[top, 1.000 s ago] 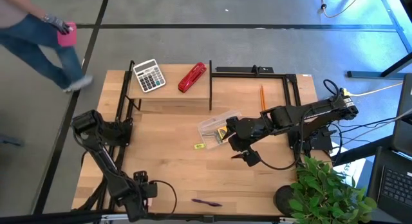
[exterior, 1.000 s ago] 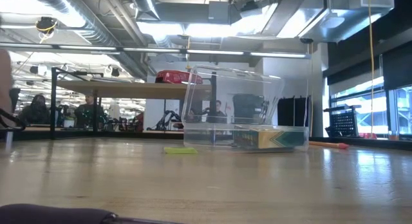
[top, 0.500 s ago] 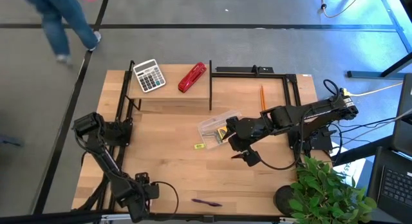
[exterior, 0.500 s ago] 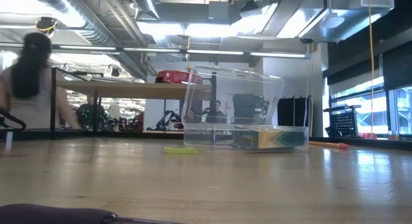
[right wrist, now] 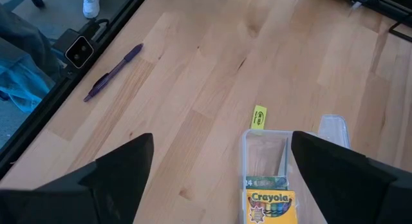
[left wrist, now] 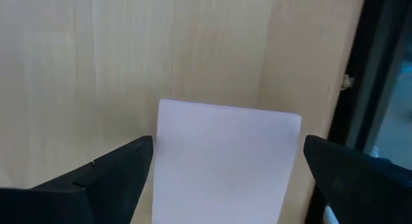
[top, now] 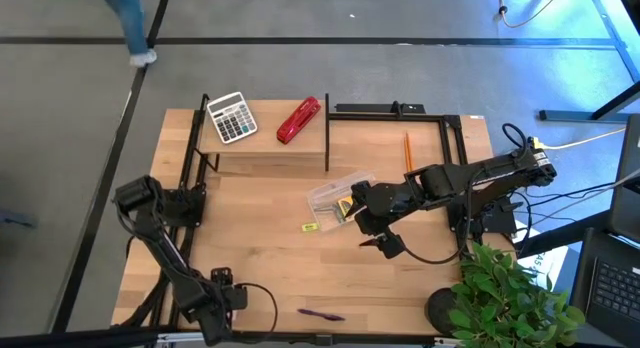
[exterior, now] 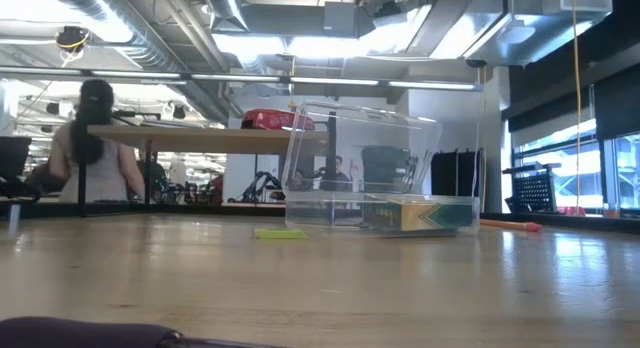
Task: Pack school essentials
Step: Put the pink sticky note into the supply box
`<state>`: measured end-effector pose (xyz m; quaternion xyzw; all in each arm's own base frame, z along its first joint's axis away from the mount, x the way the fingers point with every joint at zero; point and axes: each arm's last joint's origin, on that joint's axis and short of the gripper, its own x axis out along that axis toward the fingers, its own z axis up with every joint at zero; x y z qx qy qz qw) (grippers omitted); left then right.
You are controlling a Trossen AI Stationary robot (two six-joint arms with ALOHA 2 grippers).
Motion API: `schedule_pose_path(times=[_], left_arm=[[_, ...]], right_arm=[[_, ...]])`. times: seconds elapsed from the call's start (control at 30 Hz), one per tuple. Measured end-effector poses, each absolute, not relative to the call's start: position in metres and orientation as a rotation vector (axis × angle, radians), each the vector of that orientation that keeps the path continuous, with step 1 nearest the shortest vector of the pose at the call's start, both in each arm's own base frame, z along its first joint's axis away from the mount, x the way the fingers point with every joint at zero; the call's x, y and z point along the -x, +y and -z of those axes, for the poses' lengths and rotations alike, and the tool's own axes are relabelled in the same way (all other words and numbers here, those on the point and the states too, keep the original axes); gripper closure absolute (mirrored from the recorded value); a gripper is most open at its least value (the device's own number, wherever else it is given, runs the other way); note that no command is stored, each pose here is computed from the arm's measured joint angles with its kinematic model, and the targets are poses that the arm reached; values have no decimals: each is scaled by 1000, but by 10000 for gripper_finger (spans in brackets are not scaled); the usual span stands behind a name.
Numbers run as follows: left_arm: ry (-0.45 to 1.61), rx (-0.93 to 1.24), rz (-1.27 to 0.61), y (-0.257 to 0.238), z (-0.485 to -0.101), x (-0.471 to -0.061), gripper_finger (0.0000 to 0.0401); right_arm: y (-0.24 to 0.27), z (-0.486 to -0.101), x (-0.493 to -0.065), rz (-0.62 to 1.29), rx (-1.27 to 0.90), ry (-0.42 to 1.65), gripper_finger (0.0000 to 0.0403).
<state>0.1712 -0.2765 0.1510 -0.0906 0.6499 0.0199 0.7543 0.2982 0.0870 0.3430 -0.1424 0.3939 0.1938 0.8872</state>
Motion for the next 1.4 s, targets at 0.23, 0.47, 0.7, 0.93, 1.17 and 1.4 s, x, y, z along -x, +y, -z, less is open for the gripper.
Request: schedule_pose_path(times=[0.23,0.47,0.7,0.93,1.17,1.4], left_arm=[[1423,193,-45,-278,-146,-172,5],[1421,186,-49,-277,-146,-172,5],[1417,150,-48,-277,-144,-172,4],[1397,127,-45,-279,-143,-170,4],[1366,110,-34,-284,-142,-162,5],[1352,101,-30,-285,-142,-162,4]], right_arm=[[87,-343,-298,-403,296,819,34],[87,-343,-298,-403,296,818,34],[87,-343,-298,-403,296,818,34],[87,-343,-298,-403,296,819,34],[87,-343,-298,-403,296,818,34],[87,-343,-298,-403,296,819,34]])
